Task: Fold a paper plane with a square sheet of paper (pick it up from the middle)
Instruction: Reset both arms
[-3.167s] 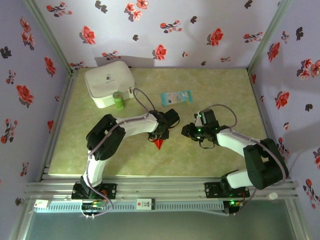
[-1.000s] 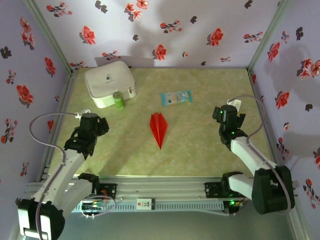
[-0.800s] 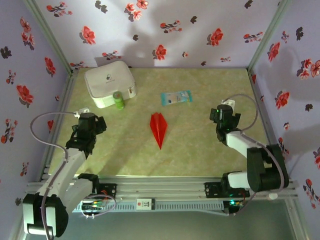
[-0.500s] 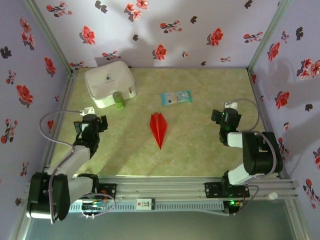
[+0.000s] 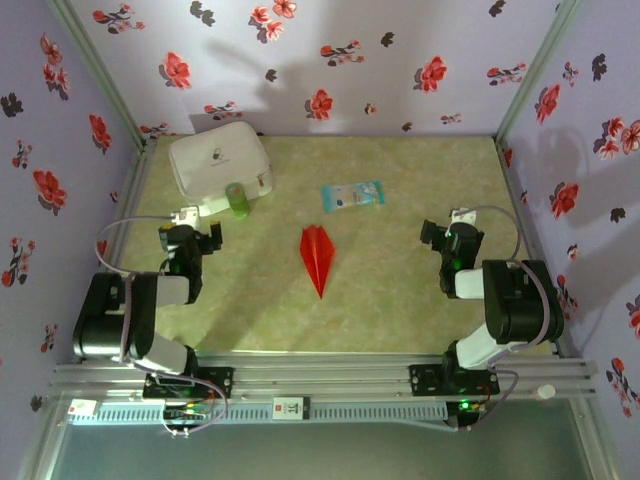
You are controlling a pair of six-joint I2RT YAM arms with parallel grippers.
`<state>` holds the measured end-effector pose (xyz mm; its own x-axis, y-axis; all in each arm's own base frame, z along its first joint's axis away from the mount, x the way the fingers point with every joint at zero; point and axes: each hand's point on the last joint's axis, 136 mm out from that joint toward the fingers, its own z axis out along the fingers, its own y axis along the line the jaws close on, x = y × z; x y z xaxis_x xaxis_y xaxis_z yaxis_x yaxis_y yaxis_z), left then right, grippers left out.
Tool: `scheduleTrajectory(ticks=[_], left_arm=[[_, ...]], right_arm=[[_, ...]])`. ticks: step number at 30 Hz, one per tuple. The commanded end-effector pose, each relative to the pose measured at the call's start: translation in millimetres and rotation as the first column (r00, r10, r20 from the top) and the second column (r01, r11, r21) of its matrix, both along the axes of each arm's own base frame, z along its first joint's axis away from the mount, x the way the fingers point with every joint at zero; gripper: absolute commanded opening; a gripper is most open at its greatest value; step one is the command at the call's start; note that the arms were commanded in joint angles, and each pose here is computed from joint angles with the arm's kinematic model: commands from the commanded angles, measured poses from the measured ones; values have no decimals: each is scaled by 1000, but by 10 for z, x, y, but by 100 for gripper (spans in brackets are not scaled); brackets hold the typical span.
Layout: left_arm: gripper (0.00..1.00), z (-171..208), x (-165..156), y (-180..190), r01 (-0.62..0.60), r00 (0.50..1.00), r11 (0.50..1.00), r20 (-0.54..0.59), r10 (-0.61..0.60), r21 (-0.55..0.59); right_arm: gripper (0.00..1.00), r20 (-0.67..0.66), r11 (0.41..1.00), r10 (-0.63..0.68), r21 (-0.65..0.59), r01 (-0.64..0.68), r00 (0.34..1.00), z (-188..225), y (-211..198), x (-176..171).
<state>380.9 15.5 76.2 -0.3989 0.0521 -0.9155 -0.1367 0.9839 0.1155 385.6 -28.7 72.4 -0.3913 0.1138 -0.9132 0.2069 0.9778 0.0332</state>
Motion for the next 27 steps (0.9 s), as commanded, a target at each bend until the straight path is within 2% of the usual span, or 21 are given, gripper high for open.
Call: scheduleTrajectory(ticks=[1, 2, 27], left_arm=[[100, 218, 100, 146, -37, 994, 999, 102, 40, -33], [100, 204, 114, 229, -87, 993, 994, 76, 92, -66], [100, 205, 116, 207, -75, 993, 996, 86, 79, -58]], right_arm=[[99, 55, 1000, -10, 2, 10, 998, 146, 3, 75], [99, 56, 1000, -9, 4, 9, 998, 149, 5, 78], [99, 54, 1000, 0, -5, 1, 999, 148, 24, 76]])
